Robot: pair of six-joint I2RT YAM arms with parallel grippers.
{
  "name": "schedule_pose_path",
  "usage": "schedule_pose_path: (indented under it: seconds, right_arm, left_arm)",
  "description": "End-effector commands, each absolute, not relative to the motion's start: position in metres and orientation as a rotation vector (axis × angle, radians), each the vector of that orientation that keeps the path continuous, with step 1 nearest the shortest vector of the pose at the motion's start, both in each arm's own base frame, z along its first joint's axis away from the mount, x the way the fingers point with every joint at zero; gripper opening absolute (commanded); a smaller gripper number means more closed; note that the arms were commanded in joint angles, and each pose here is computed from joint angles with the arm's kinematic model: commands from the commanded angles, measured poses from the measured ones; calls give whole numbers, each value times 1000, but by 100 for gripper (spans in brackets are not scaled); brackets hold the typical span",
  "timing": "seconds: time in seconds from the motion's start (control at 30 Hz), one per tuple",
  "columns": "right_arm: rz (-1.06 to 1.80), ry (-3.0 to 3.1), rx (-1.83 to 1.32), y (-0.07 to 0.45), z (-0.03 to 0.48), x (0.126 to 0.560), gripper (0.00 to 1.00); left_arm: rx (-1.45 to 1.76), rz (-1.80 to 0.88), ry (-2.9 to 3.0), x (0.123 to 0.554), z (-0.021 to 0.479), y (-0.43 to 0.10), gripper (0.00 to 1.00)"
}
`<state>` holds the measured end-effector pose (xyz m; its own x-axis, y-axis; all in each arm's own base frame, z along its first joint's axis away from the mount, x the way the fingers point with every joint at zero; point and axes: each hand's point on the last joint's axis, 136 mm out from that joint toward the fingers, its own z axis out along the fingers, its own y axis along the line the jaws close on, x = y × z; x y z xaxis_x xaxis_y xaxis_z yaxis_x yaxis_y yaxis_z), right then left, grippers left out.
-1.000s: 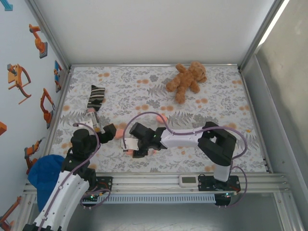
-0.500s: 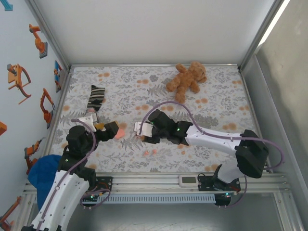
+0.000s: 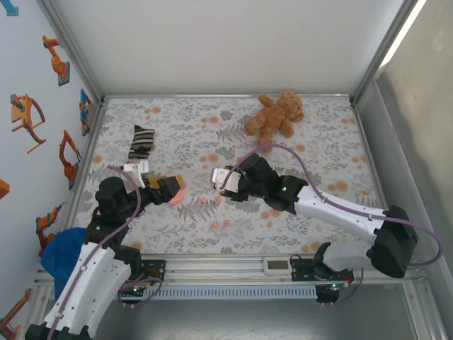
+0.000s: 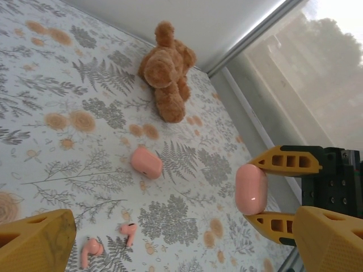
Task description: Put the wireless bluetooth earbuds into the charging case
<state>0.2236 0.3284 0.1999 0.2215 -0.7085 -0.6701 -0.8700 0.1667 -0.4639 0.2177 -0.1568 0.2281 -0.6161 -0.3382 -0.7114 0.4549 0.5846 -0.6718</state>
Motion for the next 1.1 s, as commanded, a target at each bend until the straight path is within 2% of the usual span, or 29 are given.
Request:
schedule_pose_path:
  seconds: [0.0, 0.07, 0.33, 1.07]
  right_arm:
    - [175, 1475, -1573, 323, 217, 226, 36]
    - [173, 1457, -1570, 323, 225, 226, 36]
    - [172, 1398, -1568, 325, 250, 224, 36]
    - [201, 1345, -1542, 325, 263, 219, 36]
  left_arm:
    - [206, -1232, 1833, 206, 259, -172, 98]
    - [229, -1243, 1819, 204, 262, -175, 100]
    - [338, -1301, 1770, 195, 274, -196, 97]
    - [494, -1436, 1805, 201, 272, -259, 93]
